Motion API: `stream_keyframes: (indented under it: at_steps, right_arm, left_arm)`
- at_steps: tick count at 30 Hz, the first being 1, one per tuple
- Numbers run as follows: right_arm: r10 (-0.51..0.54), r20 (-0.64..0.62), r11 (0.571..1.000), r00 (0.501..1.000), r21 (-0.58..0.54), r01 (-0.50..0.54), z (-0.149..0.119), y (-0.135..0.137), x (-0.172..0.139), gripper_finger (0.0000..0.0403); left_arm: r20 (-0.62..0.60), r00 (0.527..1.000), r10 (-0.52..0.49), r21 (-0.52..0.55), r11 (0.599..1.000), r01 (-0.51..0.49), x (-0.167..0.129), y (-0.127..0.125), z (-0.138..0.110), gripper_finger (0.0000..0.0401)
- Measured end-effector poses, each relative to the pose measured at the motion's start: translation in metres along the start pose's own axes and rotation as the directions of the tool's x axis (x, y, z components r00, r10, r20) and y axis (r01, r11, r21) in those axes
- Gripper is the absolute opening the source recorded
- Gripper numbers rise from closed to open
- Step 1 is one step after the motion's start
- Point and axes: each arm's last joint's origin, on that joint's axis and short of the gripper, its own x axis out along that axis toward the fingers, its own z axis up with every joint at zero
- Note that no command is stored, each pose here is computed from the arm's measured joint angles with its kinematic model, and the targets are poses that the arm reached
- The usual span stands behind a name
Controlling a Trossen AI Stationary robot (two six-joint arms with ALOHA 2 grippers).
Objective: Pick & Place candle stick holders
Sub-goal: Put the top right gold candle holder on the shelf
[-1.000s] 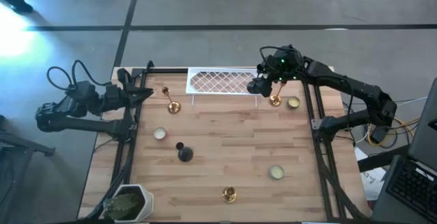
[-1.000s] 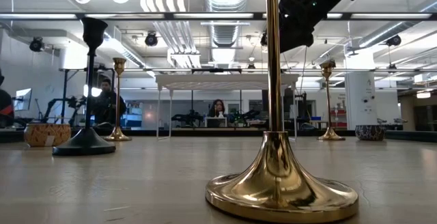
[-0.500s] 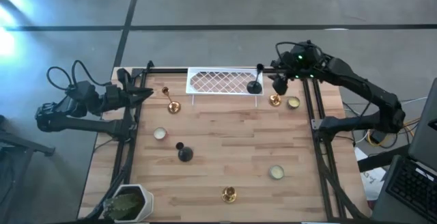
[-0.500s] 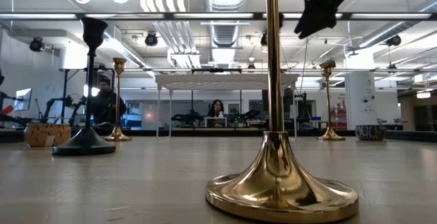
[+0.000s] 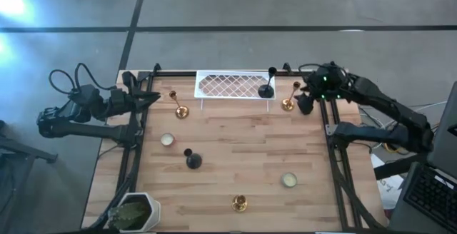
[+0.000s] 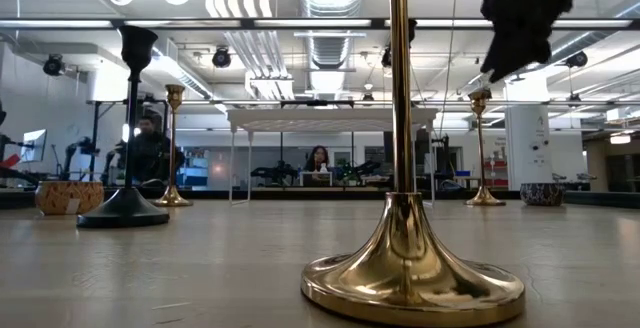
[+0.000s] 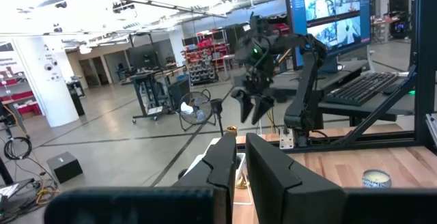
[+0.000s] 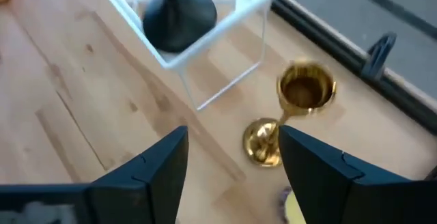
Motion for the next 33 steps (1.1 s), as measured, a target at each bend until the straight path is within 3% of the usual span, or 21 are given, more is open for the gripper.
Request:
stream_keyframes:
  at_steps: [8, 13, 16, 25, 33]
  right_arm:
    - [0.041, 0.226, 0.991, 0.973, 0.118, -0.069, -0.039, -0.007, 0.027, 0.0203]
    - [0.030, 0.197, 0.986, 0.980, 0.155, -0.061, -0.057, -0.011, 0.043, 0.0196]
    - [-0.026, 0.176, 0.986, 0.984, 0.170, -0.004, -0.064, -0.014, 0.050, 0.0191]
    - [-0.142, 0.285, 0.981, 0.948, 0.169, 0.096, -0.063, -0.018, 0.059, 0.0176]
    - [-0.178, 0.240, 0.971, 0.954, 0.200, 0.131, -0.072, -0.020, 0.070, 0.0171]
  left_arm:
    - [0.000, 1.000, 0.000, 0.011, 1.000, 0.000, 0.000, 0.000, 0.000, 0.0039]
    - [0.000, 1.000, 0.000, 0.011, 1.000, 0.000, 0.000, 0.000, 0.000, 0.0039]
    - [0.000, 1.000, 0.001, 0.011, 1.000, -0.001, 0.000, 0.000, 0.000, 0.0039]
    - [0.000, 1.000, 0.000, 0.021, 1.000, 0.000, 0.000, 0.000, 0.000, 0.0039]
    - [0.000, 1.000, 0.000, 0.021, 1.000, 0.000, 0.000, 0.000, 0.000, 0.0039]
